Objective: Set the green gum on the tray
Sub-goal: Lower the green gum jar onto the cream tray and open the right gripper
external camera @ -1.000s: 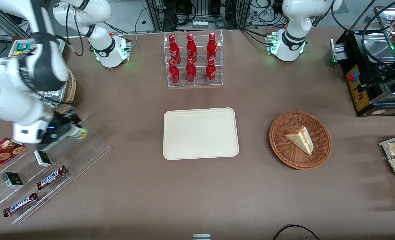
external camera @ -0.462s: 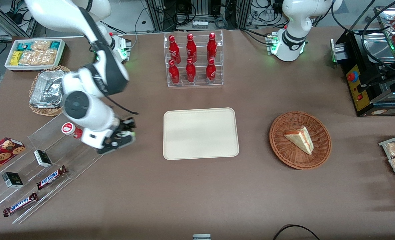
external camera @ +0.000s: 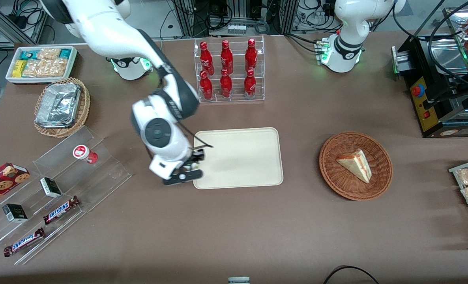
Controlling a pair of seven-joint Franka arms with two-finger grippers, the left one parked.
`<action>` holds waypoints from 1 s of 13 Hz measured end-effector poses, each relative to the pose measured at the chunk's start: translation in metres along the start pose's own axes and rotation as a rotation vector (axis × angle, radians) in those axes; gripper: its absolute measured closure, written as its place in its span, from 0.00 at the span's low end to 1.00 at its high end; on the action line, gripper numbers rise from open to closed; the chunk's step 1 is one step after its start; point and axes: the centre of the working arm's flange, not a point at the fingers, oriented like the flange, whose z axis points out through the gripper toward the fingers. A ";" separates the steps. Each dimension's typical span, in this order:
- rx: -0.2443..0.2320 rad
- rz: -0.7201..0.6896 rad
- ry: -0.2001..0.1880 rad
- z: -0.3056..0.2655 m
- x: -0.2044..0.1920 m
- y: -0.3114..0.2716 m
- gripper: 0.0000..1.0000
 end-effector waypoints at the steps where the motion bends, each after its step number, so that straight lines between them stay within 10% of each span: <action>1: 0.003 0.026 0.013 0.011 -0.001 -0.019 0.41; 13: 0.009 0.136 0.050 0.084 -0.028 -0.125 0.41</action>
